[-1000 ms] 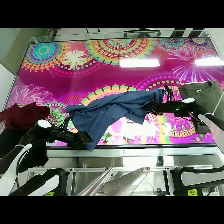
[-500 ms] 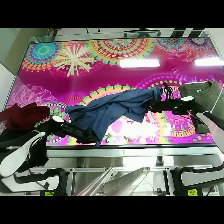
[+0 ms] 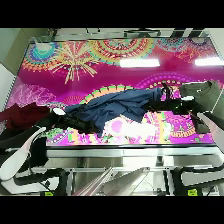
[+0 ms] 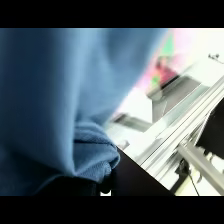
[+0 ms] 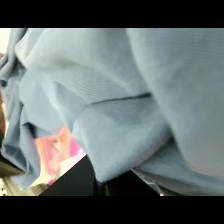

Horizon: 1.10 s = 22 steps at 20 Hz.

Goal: Fold the shirts.

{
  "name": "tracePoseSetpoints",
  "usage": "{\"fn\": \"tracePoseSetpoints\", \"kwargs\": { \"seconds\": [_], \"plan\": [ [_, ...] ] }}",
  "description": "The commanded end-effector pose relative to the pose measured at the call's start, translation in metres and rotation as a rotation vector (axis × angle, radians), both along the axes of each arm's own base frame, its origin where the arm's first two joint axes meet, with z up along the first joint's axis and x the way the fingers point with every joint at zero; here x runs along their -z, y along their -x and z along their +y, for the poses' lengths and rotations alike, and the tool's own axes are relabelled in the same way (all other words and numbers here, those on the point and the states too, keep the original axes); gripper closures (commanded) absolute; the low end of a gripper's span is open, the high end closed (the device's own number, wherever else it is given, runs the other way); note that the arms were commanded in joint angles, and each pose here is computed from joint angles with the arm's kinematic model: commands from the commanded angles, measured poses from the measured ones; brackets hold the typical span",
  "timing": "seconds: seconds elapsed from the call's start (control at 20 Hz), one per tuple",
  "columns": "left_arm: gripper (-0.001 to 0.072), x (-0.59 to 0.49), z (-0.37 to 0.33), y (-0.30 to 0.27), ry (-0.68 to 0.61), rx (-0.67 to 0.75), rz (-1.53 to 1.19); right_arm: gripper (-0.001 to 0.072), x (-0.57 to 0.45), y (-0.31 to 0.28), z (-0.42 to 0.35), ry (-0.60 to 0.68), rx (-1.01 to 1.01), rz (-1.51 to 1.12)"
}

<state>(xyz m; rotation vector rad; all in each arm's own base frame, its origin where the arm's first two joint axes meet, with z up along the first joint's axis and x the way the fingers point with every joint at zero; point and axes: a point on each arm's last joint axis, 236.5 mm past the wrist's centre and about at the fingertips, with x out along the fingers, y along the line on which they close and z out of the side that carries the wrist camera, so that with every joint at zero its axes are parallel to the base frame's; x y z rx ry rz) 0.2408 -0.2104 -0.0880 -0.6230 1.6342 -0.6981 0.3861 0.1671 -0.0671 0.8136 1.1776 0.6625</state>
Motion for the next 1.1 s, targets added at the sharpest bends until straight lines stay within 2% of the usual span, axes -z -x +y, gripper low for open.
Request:
{"fn": "tracePoseSetpoints", "kwargs": {
  "seconds": [0.0, 0.15, 0.3, 0.5, 0.6, 0.7, 0.8, 0.95, 1.05],
  "plan": [
    [0.0688, -0.021, 0.022, -0.018, -0.087, -0.051, -0.119, 0.0696, -0.023, 0.005, 0.002, -0.058, -0.019, 0.003],
    [0.0688, -0.066, 0.04, -0.042, -0.091, -0.134, -0.298, 0.0696, -0.075, 0.005, -0.013, -0.128, -0.014, -0.058],
    [0.0687, -0.139, 0.067, -0.059, -0.05, -0.249, -0.488, 0.0696, -0.175, 0.011, -0.034, -0.252, -0.028, -0.237],
    [0.0687, -0.331, 0.118, -0.073, 0.008, -0.435, -0.978, 0.0695, -0.383, 0.049, -0.066, -0.479, -0.016, -0.718],
    [0.0686, -0.449, 0.142, -0.049, -0.051, -0.515, -1.322, 0.0695, -0.488, 0.093, -0.078, -0.521, -0.001, -1.02],
    [0.0686, -0.536, 0.155, -0.015, -0.214, -0.553, -1.59, 0.0695, -0.571, 0.145, -0.078, -0.474, 0.009, -1.295],
    [0.0685, -0.591, 0.15, 0.008, -0.33, -0.538, -1.752, 0.0696, -0.623, 0.184, -0.063, -0.349, 0.032, -1.49],
    [0.0686, -0.63, 0.13, 0.018, -0.332, -0.428, -1.847, 0.0695, -0.652, 0.222, -0.031, -0.142, 0.005, -1.658],
    [0.0686, -0.625, 0.123, 0.007, -0.258, -0.35, -1.799, 0.0696, -0.638, 0.194, -0.037, 0.086, 0.102, -1.604]
  ]
}}
